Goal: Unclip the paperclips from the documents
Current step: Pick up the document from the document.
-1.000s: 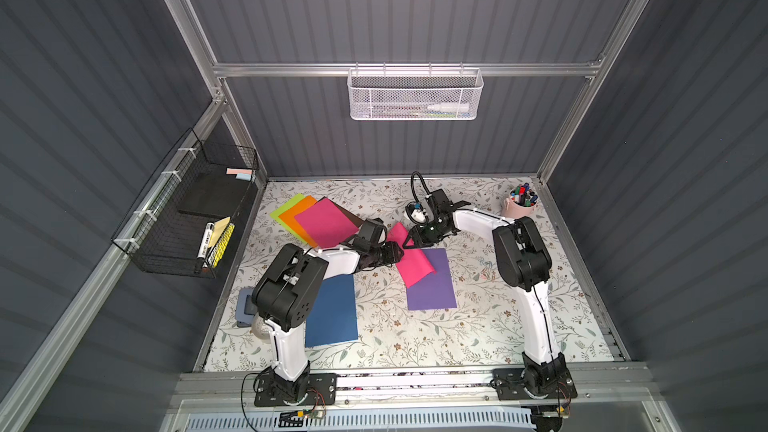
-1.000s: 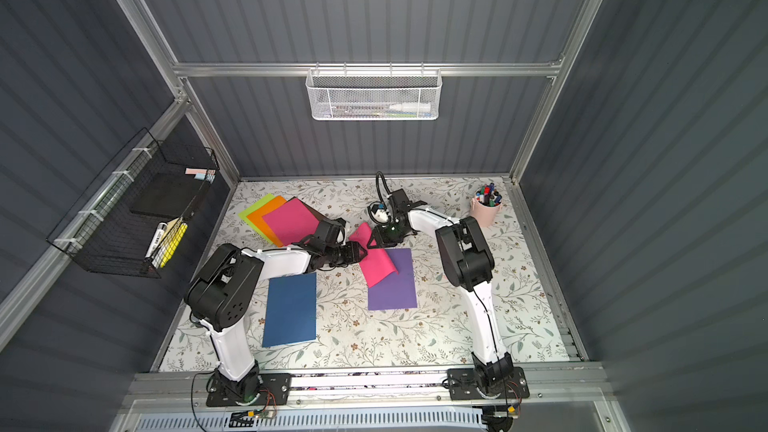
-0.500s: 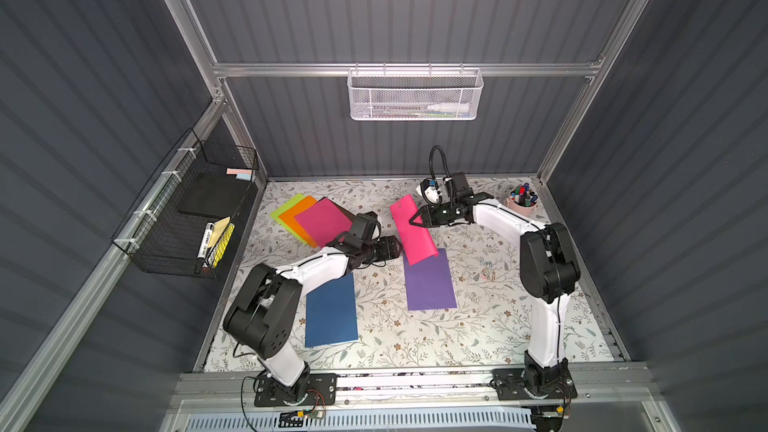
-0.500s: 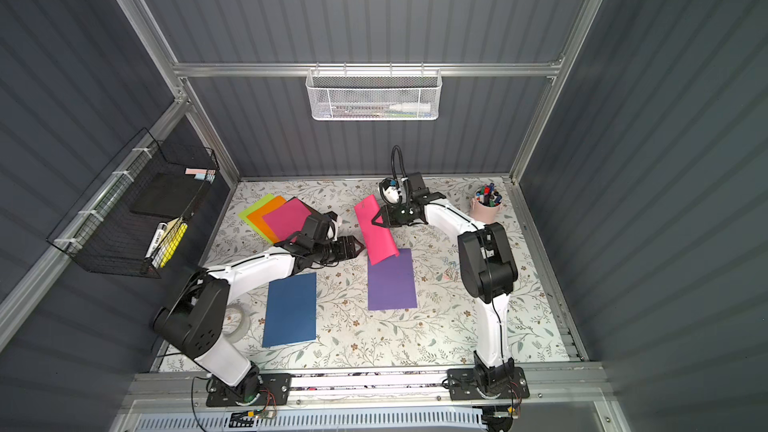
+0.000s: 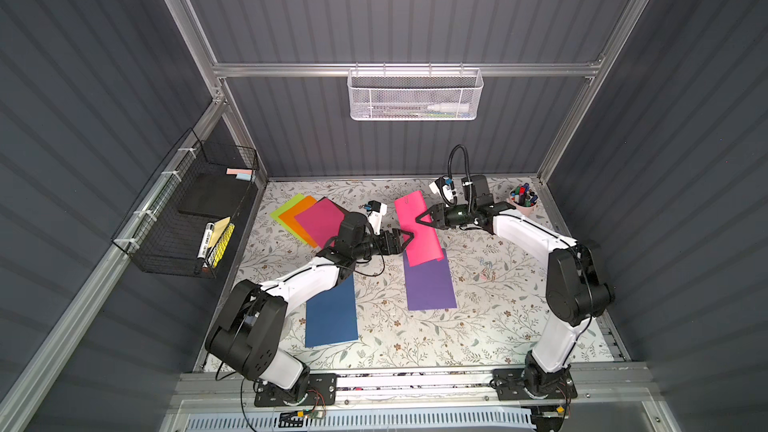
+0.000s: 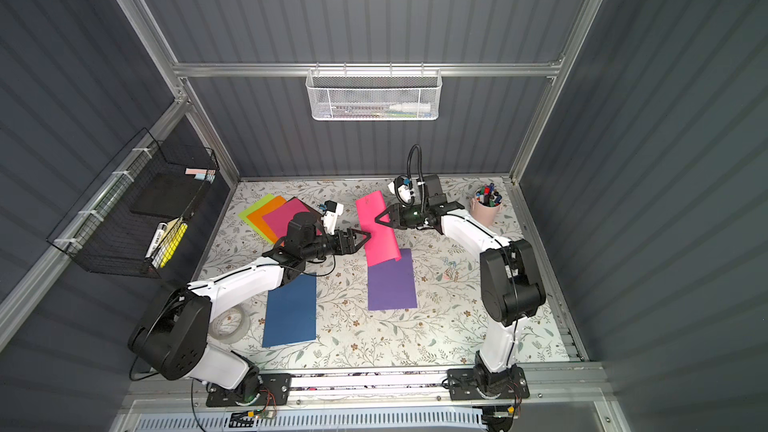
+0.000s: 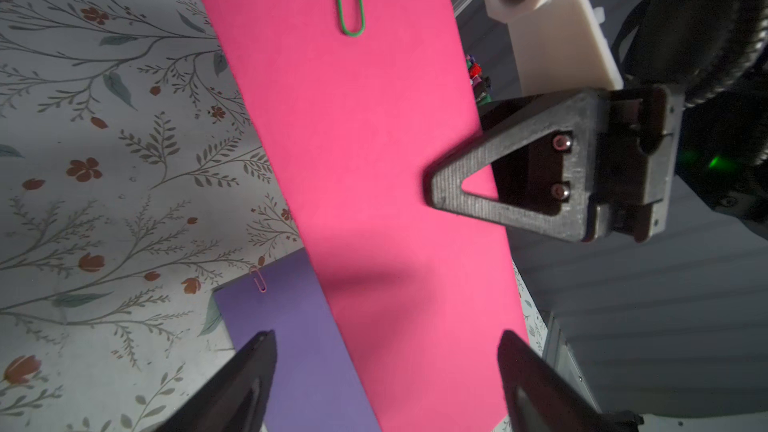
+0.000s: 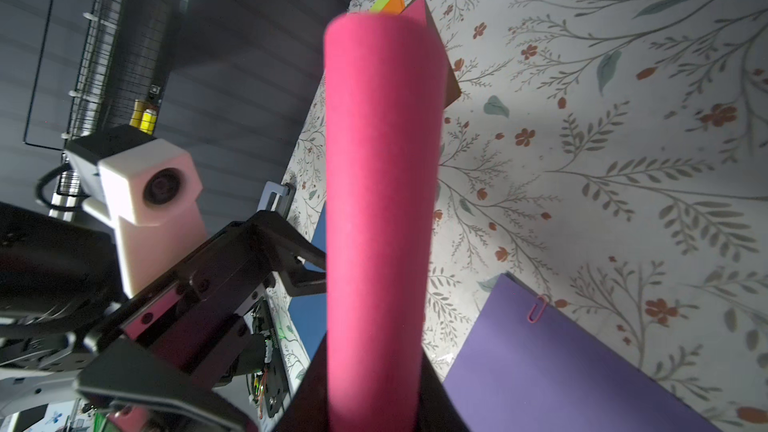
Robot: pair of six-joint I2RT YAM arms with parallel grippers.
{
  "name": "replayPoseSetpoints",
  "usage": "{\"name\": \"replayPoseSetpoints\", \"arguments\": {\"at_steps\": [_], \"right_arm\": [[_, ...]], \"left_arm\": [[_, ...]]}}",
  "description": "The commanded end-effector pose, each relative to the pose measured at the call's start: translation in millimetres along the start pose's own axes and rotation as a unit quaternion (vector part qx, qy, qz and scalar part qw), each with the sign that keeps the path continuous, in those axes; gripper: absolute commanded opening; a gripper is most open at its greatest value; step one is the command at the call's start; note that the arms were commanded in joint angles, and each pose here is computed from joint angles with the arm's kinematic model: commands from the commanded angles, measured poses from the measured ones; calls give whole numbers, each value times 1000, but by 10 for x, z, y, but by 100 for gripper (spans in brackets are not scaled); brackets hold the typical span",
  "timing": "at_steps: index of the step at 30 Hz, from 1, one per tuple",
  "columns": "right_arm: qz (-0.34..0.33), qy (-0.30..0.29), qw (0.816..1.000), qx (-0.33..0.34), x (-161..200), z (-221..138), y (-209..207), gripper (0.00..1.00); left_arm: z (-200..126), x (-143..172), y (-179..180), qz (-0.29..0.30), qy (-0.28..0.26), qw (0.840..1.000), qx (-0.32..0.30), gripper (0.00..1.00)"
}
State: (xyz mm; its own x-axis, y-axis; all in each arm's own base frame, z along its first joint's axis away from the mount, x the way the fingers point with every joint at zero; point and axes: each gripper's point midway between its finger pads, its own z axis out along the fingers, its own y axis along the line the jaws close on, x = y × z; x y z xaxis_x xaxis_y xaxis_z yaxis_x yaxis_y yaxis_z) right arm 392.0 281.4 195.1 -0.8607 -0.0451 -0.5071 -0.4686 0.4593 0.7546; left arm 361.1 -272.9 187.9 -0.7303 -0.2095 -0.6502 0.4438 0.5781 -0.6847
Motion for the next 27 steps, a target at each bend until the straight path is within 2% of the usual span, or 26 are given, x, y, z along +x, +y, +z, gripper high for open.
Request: {"name": "replayPoseSetpoints", "arguments": {"at_steps": [1,8,13,22,27], "right_arm": [[4,-10,999,-34,-30,-51,190,25],[13,-3,997,-70,102,-61,328,25],[9,11,997,-80,228,-27,399,25],[1,7,996,-92,237,-21,503,25],[-9,8,994,-107,237,-28,608,25]], "left_arm": [[-64,-107,-137,13,-19,999,43,86],[-186,-208,-237,11,-40,994,99,85],[-205,-246,-379,22,-40,989,140,81],[-190,-246,-423,20,-32,987,156,55],[-249,-261,-319,4,-42,988,147,58]]}}
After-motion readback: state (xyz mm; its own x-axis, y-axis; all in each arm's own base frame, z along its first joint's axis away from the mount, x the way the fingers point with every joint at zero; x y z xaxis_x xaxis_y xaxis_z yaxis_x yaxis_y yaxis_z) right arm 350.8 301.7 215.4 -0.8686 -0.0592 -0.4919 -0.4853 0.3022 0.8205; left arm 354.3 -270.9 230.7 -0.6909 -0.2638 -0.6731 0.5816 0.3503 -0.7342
